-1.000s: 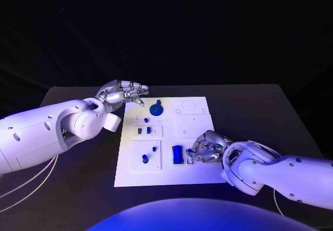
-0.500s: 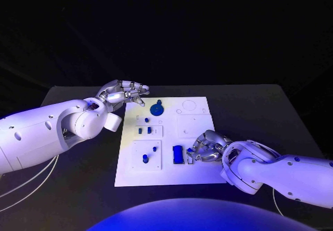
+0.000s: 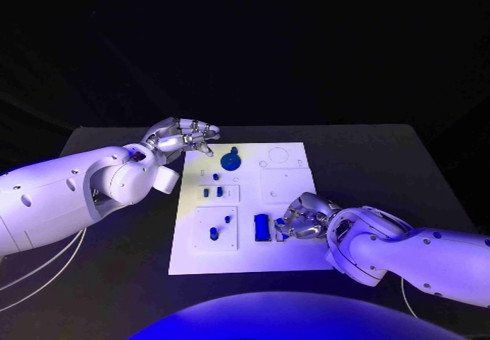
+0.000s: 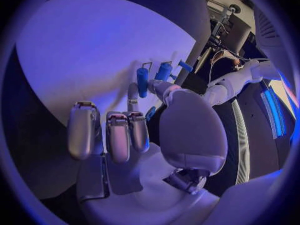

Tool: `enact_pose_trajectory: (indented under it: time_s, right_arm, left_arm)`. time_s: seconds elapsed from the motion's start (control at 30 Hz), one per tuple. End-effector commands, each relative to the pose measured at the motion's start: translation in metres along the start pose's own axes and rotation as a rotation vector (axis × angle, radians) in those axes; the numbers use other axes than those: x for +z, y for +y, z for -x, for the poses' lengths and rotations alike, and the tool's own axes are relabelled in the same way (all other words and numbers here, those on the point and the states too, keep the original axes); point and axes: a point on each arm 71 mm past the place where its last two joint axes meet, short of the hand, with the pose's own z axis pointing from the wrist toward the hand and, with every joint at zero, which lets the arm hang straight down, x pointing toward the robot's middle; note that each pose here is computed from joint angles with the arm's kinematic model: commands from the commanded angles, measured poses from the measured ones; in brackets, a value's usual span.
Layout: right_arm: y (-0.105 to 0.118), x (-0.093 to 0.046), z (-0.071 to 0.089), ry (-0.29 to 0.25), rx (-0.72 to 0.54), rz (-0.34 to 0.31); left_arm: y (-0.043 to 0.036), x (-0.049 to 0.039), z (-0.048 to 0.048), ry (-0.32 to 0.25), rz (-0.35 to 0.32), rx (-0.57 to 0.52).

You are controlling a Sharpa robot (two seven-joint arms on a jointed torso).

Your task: Assemble the parts on the task board

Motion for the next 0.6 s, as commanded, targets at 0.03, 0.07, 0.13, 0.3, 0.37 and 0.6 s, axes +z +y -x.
enact_pose_trajectory:
  time_s: [0.03, 0.07, 0.13, 0.3, 0.37, 0.6]
  right_arm:
    - [0.0015, -0.0014, -0.0053, 0.03, -0.031, 0.007]
    - [0.0017, -0.0015, -0.0054, 0.029, -0.031, 0.008]
    - [0.0021, -0.0019, -0.0056, 0.028, -0.031, 0.01]
    - [0.0025, -0.0024, -0.0055, 0.024, -0.028, 0.012]
    - [0.0027, -0.0026, -0.0054, 0.021, -0.026, 0.014]
    - [0.0027, -0.003, -0.0053, 0.019, -0.025, 0.015]
  left_arm:
    - [-0.0009, 0.0005, -0.0026, 0.02, -0.006, -0.004]
    - [-0.0009, 0.0005, -0.0026, 0.02, -0.006, -0.004]
    - [-0.0009, 0.0006, -0.0027, 0.021, -0.006, -0.004]
    - [-0.0008, 0.0007, -0.0026, 0.021, -0.005, -0.004]
    - [-0.0007, 0.0007, -0.0026, 0.022, -0.005, -0.002]
    - [-0.0006, 0.0008, -0.0024, 0.022, -0.003, 0.0]
